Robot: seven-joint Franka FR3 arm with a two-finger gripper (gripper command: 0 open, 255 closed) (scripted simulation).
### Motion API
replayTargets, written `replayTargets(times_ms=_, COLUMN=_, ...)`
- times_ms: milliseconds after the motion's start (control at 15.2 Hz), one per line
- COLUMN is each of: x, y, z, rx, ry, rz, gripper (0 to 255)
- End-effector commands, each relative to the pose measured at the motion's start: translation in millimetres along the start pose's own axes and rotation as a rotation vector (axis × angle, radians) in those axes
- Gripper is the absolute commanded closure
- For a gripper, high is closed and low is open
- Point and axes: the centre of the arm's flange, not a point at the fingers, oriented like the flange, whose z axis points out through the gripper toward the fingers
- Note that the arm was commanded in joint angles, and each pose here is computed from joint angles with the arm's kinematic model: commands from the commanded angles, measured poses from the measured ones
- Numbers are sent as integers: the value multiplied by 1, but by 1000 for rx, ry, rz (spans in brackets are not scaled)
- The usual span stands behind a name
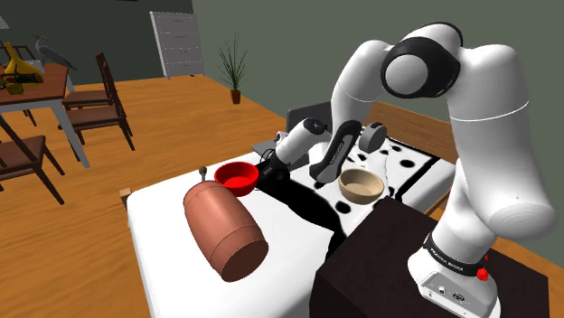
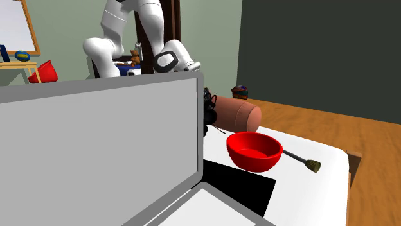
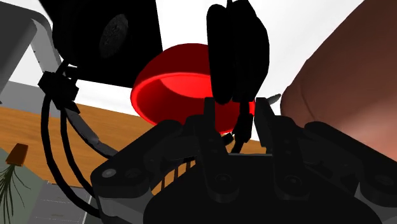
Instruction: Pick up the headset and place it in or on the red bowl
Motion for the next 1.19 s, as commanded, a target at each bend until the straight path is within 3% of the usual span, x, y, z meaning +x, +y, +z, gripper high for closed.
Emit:
replayTargets(times_ms=0, x=7, y=0, z=-8, rx=0, ry=1, rz=0, gripper=255)
replayTargets(times_ms=660, x=36, y=2, z=-49, rx=0, ry=1, rz=0, gripper=255)
replayTargets(times_ms=1122, x=119, y=1, z=-9, rx=0, ry=1, rz=0, gripper=255)
